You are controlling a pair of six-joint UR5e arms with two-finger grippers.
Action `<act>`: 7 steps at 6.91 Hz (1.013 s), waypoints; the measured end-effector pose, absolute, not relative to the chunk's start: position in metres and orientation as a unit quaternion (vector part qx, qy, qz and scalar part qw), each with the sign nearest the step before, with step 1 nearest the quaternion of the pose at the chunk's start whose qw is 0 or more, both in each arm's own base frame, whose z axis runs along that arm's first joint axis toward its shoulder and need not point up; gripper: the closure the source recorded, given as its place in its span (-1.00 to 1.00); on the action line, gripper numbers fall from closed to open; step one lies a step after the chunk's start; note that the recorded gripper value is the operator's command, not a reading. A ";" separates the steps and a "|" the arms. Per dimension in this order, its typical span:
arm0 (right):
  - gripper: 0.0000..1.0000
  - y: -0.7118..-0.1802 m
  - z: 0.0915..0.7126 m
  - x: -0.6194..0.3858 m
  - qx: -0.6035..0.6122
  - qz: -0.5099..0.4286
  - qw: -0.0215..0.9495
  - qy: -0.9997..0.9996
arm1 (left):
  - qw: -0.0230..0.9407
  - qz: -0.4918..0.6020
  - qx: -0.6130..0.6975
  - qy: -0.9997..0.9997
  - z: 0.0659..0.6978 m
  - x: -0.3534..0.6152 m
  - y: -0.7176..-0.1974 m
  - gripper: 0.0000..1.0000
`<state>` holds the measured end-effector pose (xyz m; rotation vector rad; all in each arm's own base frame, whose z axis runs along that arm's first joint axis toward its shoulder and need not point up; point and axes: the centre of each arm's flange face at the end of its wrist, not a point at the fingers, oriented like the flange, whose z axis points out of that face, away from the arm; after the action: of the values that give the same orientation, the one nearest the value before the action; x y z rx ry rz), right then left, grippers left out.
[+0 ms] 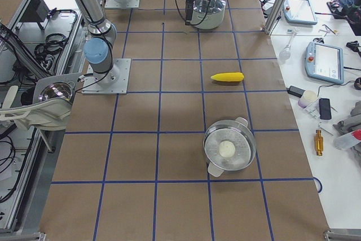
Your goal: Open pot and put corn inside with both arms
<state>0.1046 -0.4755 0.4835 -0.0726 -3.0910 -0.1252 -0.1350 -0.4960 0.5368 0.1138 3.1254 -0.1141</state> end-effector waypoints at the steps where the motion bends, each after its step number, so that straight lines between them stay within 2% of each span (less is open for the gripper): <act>1: -1.00 -0.476 0.483 0.105 -0.025 -0.040 0.024 -0.999 | 0.006 -0.036 0.036 0.999 0.536 -0.135 -0.497 -1.00; 7: -1.00 -0.477 0.485 0.105 -0.027 -0.035 0.023 -0.999 | 0.009 -0.034 0.023 0.999 0.531 -0.138 -0.522 -1.00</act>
<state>0.1047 -0.4773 0.4847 -0.0836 -3.0924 -0.1070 -0.1378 -0.5218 0.5307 0.0725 3.1206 -0.1062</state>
